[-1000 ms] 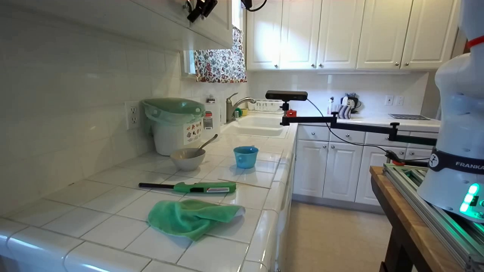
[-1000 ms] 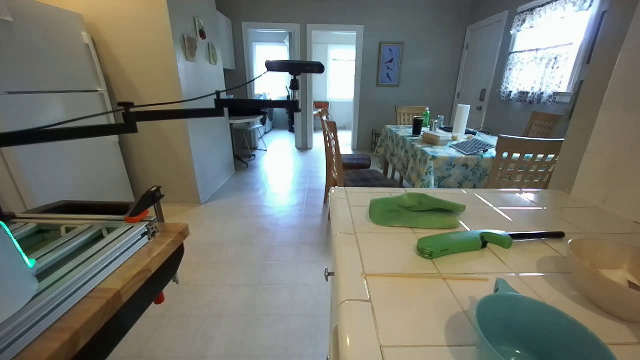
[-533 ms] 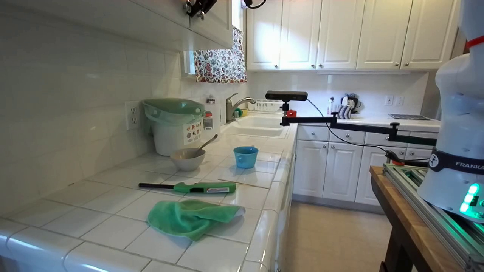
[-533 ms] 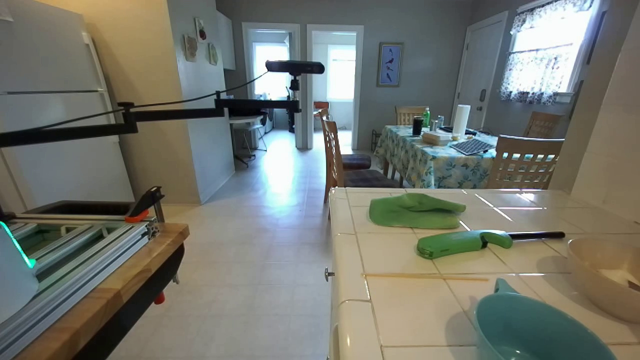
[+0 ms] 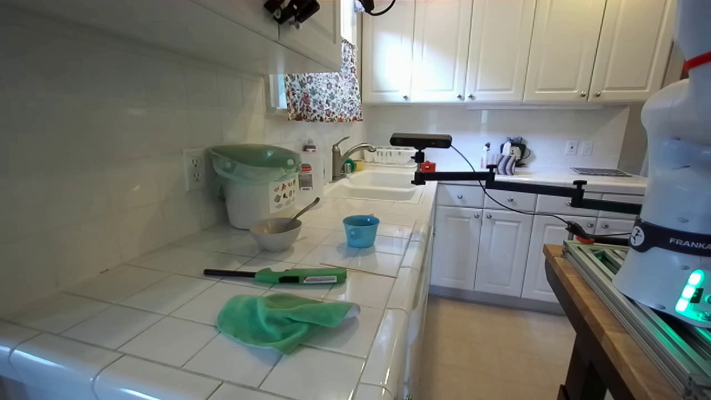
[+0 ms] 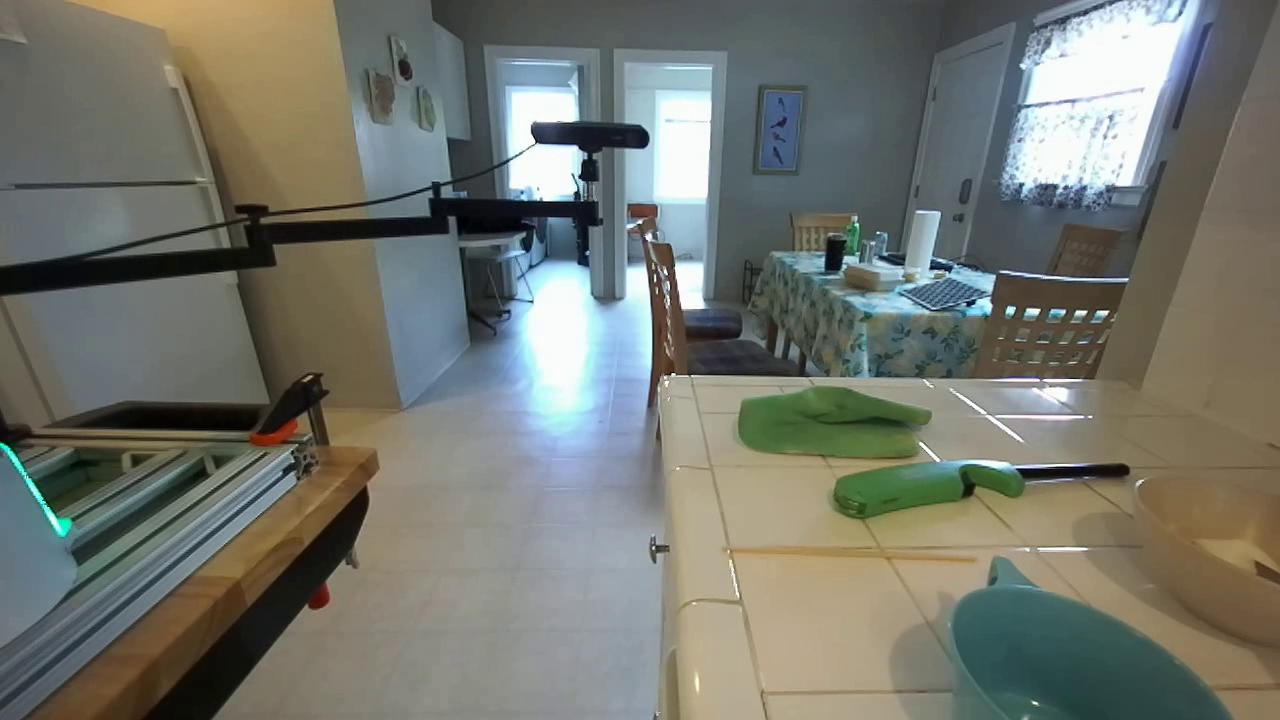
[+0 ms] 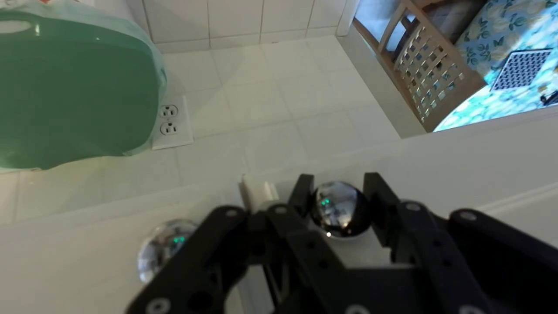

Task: Open the cabinet's left door

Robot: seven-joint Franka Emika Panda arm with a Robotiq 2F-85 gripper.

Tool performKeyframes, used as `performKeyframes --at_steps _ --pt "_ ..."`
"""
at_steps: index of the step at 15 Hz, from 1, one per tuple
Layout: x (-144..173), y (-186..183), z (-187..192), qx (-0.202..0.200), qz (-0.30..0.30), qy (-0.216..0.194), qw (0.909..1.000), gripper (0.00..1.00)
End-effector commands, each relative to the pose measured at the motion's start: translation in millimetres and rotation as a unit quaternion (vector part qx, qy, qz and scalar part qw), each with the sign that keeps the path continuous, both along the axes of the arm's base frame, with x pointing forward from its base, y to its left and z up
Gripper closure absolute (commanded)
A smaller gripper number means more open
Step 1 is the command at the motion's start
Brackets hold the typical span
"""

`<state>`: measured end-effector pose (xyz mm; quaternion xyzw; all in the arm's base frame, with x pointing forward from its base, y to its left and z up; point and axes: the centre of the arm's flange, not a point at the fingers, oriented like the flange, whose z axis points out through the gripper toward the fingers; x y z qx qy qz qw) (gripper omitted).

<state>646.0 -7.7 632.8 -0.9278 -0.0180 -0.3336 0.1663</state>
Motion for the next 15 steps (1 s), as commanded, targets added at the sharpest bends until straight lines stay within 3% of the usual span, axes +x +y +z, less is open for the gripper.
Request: performKeyframes --at_steps 1,15 --pt "7 2 5 0.008 0.006 -0.023 0.9997 0.9" --pt "-42 1 1 -0.032 0.013 0.005 0.9994 0.9"
